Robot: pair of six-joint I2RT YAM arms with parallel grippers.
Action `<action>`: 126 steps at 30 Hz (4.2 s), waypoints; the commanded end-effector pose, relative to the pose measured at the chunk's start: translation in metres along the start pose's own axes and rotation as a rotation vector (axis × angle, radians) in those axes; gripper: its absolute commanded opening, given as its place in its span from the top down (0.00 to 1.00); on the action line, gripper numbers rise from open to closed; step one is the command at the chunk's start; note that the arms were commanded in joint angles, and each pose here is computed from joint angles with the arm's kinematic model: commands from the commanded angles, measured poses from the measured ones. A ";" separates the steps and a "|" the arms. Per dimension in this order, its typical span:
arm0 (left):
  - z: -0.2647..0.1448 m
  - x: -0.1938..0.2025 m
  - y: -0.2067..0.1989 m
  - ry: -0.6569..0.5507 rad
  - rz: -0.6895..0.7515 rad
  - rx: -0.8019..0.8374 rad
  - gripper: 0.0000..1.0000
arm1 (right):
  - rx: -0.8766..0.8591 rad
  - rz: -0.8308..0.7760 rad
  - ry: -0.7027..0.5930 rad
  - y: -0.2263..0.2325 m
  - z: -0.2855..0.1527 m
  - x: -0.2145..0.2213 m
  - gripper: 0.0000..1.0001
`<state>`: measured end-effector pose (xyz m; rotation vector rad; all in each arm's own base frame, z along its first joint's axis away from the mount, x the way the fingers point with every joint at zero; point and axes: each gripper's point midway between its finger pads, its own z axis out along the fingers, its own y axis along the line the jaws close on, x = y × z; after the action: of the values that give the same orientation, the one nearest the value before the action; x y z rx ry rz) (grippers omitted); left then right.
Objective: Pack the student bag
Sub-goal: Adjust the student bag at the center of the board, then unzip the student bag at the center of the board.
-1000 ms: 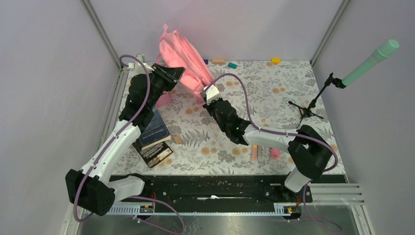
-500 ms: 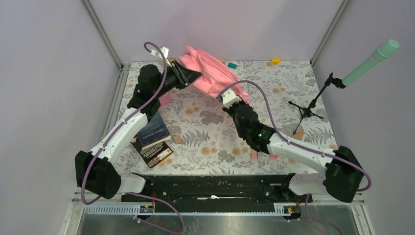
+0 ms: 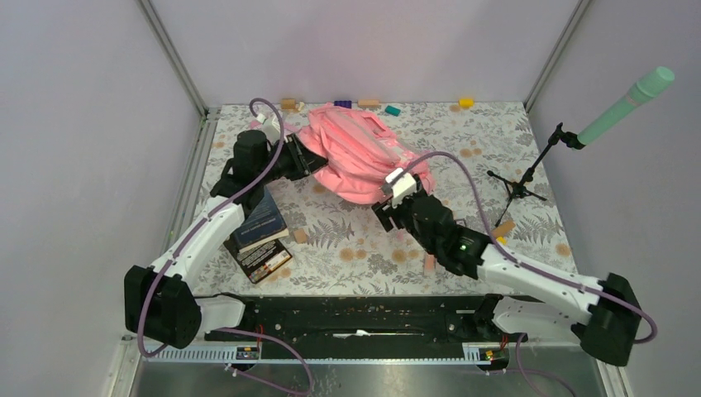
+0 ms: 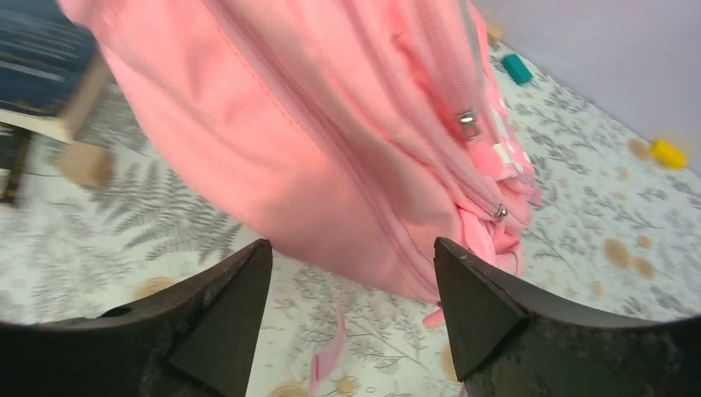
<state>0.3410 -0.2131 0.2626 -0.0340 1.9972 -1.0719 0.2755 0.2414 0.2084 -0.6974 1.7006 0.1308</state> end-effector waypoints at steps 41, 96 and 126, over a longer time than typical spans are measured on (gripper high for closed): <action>-0.040 0.008 0.036 0.128 0.042 0.033 1.00 | -0.157 0.778 0.102 0.029 0.022 0.115 0.34; -0.037 0.007 0.049 0.109 -0.012 0.006 1.00 | -0.078 0.505 0.267 0.042 0.017 0.142 1.00; -0.036 0.008 0.054 0.107 -0.034 0.000 1.00 | -0.206 0.526 0.289 0.078 0.009 0.082 1.00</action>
<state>0.3201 -0.1554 0.2042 -0.1067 2.2233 -1.1038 0.2338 0.2505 0.0677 -0.4220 2.2295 0.4790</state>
